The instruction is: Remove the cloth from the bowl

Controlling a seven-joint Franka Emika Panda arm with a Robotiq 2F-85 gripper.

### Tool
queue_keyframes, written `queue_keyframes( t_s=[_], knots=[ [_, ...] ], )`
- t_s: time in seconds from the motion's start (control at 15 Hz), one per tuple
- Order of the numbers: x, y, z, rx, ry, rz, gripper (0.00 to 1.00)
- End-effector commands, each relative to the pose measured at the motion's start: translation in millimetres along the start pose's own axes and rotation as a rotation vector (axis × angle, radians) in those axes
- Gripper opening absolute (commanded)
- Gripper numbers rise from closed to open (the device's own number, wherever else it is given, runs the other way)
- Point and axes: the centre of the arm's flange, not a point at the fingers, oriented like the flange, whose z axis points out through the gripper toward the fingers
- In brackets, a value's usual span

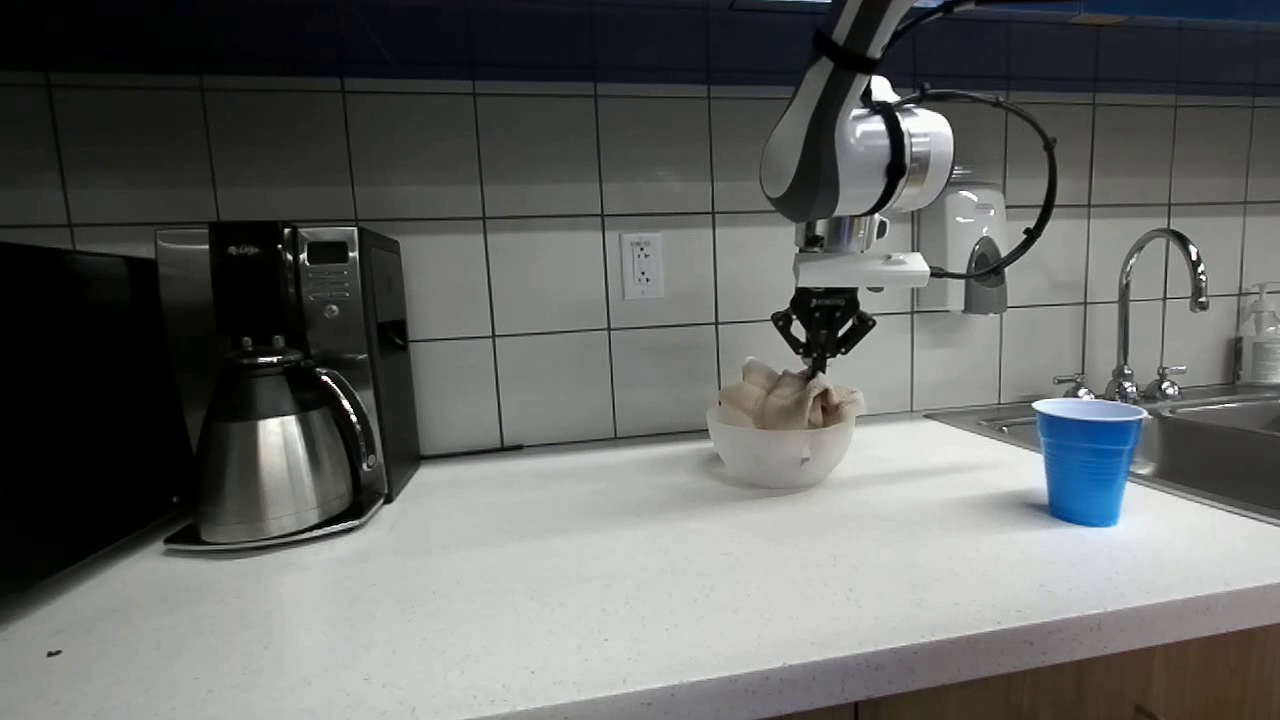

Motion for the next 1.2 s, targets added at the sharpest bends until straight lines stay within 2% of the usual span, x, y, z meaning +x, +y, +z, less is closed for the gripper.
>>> queue_keyframes(
  t_s=[0.0, 0.6, 0.87, 1.13],
  knots=[
    [-30, 11, -40, -0.009, 0.003, 0.001, 0.01],
    [-58, 26, -99, 0.008, 0.084, -0.008, 0.01],
    [-84, 27, -118, 0.025, 0.079, -0.017, 0.01],
    [-121, 28, -125, 0.027, 0.036, -0.033, 0.01]
  ],
)
